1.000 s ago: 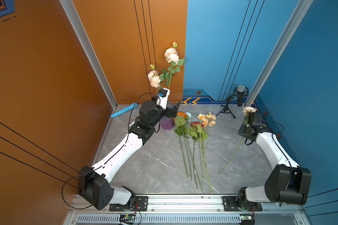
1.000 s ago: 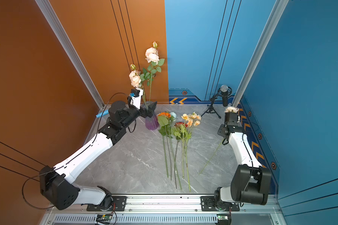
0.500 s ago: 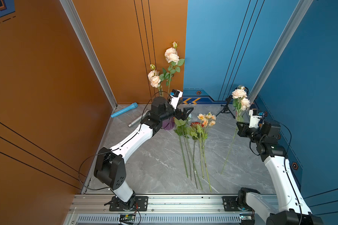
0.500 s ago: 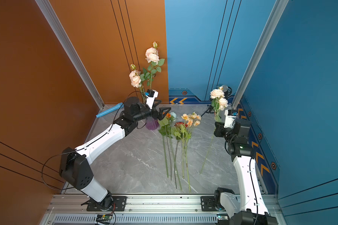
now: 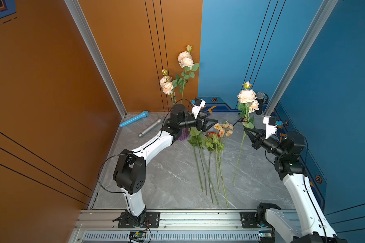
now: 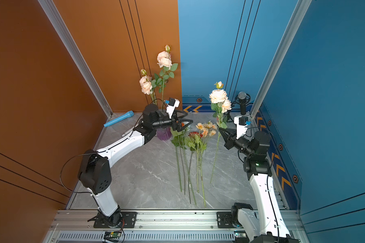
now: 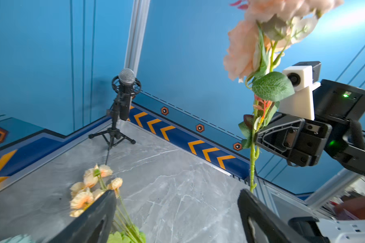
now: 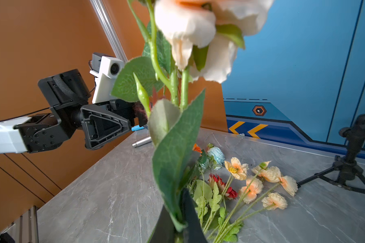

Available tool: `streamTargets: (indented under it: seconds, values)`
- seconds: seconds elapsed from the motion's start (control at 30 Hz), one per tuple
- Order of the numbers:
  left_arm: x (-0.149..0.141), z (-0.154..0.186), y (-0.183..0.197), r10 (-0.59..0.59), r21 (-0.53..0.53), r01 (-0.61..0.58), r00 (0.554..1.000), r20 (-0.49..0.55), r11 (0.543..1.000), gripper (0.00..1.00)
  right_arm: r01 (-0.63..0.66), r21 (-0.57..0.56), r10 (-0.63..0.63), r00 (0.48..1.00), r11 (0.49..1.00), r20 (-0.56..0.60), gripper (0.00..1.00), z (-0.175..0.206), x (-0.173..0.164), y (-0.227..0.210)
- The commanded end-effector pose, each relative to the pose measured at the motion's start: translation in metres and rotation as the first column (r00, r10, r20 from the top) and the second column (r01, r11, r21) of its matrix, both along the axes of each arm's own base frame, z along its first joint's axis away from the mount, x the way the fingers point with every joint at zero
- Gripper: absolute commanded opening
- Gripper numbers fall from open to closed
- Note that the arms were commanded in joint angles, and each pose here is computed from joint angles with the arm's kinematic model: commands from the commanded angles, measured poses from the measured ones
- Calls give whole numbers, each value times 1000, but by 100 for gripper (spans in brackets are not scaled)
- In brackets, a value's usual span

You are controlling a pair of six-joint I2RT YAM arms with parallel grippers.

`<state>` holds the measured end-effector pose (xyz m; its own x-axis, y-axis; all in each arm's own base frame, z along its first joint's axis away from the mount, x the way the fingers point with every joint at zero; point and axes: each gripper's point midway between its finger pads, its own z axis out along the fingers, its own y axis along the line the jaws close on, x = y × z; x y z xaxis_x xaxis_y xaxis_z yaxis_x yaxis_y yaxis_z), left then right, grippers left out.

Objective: Place the pink flowers into the vase
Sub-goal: Place the flower in the vase.

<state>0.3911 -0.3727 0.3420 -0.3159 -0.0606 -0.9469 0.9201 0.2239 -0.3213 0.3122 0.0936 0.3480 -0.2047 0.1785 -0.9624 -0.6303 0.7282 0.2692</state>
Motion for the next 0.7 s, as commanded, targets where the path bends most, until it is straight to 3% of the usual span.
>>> streamTargets:
  seconds: [0.0,0.17,0.37,0.67]
  values:
    - [-29,12,-18,-142,-26,144,988,58,989,90,-57,-1,57,996,998,67,0,14,-10,11]
    - [-51,9,-33,-221,-29,225,970,104,974,87,-75,6,74,994,997,75,0,17,-11,17]
    - [-63,-1,-56,-284,-20,288,953,102,957,72,-86,15,84,992,996,96,0,20,-11,24]
    - [-66,-5,-77,-263,-48,272,955,138,961,64,-84,28,79,987,996,140,0,27,-9,32]
